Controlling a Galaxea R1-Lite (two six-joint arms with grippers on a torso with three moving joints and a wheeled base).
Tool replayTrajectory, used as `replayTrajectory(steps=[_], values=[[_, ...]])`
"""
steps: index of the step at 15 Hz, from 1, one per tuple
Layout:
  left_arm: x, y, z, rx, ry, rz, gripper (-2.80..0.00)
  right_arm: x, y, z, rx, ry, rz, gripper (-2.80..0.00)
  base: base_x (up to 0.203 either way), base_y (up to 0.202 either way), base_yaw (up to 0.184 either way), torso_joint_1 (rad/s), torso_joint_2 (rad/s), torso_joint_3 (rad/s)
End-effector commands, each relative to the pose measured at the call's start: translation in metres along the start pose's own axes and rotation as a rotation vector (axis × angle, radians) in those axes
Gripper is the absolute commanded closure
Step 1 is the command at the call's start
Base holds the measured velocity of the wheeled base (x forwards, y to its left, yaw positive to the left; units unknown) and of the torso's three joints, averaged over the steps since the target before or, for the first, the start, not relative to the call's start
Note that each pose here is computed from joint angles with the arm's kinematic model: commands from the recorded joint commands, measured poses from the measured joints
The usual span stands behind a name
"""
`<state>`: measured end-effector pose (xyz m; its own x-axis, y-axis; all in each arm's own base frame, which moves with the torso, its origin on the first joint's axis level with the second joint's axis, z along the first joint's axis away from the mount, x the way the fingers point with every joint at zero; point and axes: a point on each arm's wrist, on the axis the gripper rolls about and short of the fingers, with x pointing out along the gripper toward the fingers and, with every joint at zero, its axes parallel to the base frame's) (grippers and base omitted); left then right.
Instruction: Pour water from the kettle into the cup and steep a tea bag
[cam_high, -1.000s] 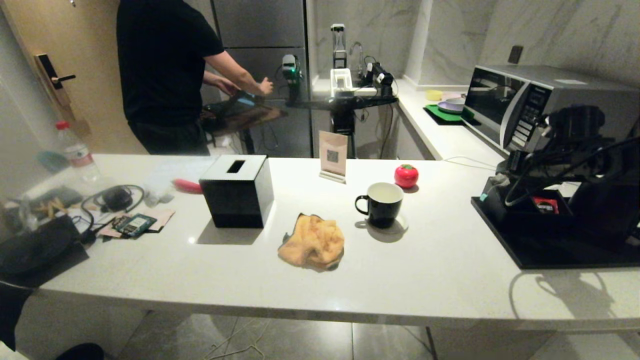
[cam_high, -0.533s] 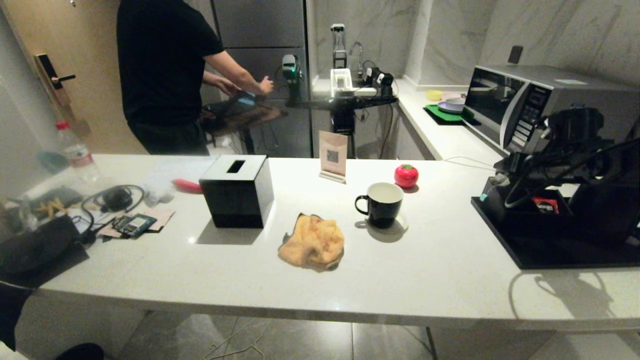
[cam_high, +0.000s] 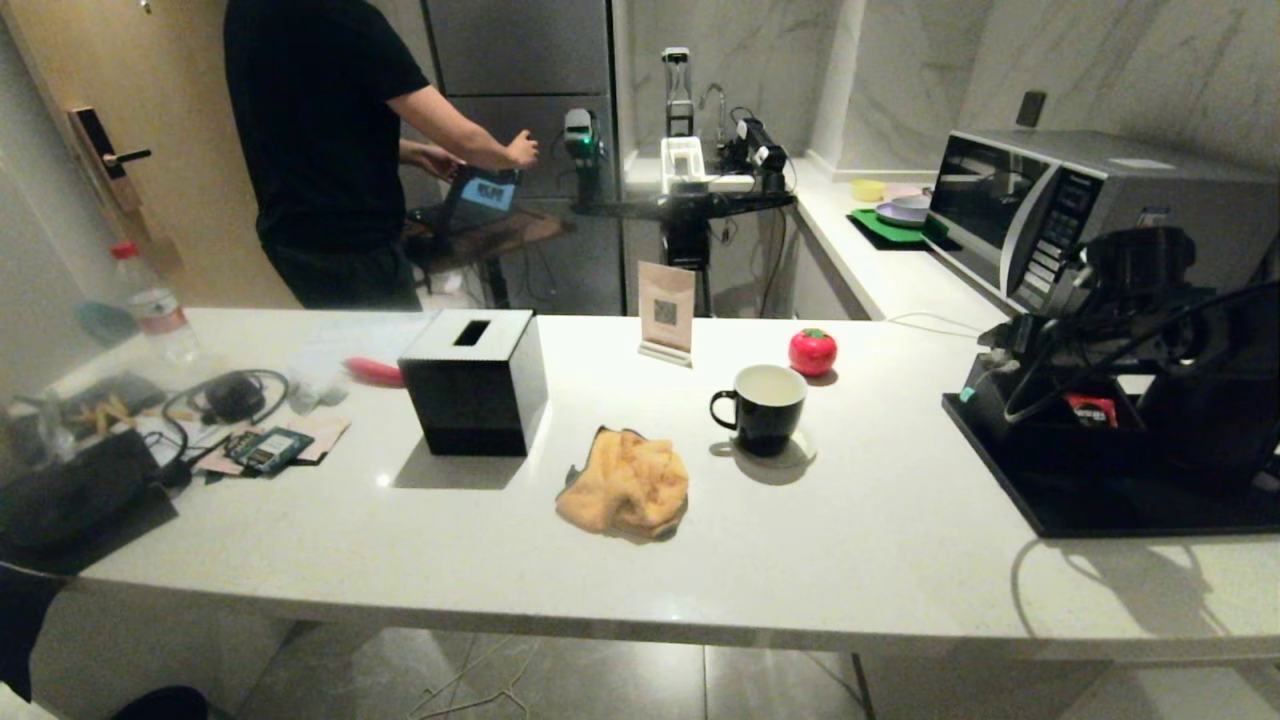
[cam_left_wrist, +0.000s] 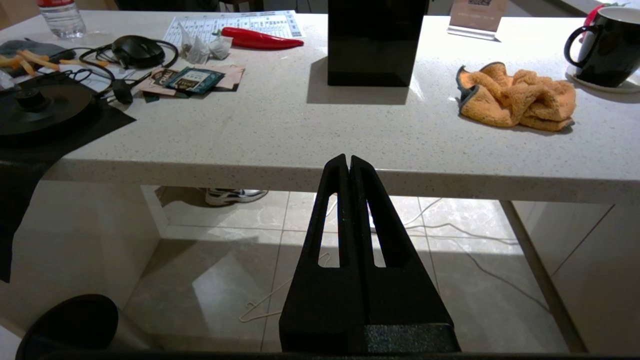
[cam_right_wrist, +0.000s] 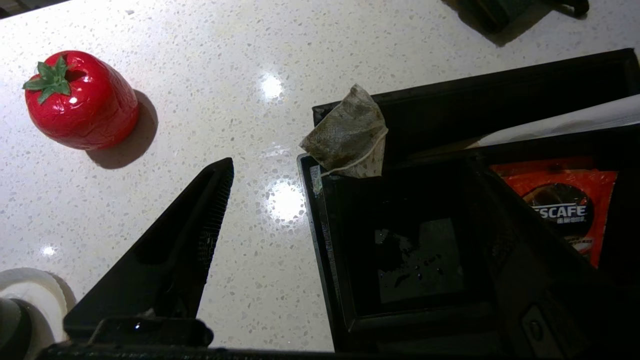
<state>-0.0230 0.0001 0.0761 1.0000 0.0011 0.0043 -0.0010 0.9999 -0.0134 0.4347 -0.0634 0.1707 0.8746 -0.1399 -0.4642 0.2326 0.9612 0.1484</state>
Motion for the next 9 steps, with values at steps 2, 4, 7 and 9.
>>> replayTrajectory(steps=[2, 4, 7, 9], values=[[0.0, 0.0, 0.0, 0.0, 0.001, 0.0, 0.0, 0.007, -0.001, -0.004, 0.003, 0.011, -0.004, -2.8, 0.0, 0.0, 0.0, 0.0, 0.0, 0.0], [0.0, 0.0, 0.0, 0.0, 0.001, 0.0, 0.0, 0.012, -0.002, -0.007, 0.002, 0.021, -0.006, -2.8, 0.0, 0.0, 0.0, 0.0, 0.0, 0.0], [0.0, 0.0, 0.0, 0.0, 0.001, 0.0, 0.0, 0.024, -0.003, -0.009, 0.019, 0.021, -0.009, -2.8, 0.0, 0.0, 0.0, 0.0, 0.0, 0.0], [0.0, 0.0, 0.0, 0.0, 0.001, 0.0, 0.0, 0.03, -0.002, -0.004, 0.041, -0.003, -0.006, -2.8, 0.0, 0.0, 0.0, 0.0, 0.0, 0.0]])
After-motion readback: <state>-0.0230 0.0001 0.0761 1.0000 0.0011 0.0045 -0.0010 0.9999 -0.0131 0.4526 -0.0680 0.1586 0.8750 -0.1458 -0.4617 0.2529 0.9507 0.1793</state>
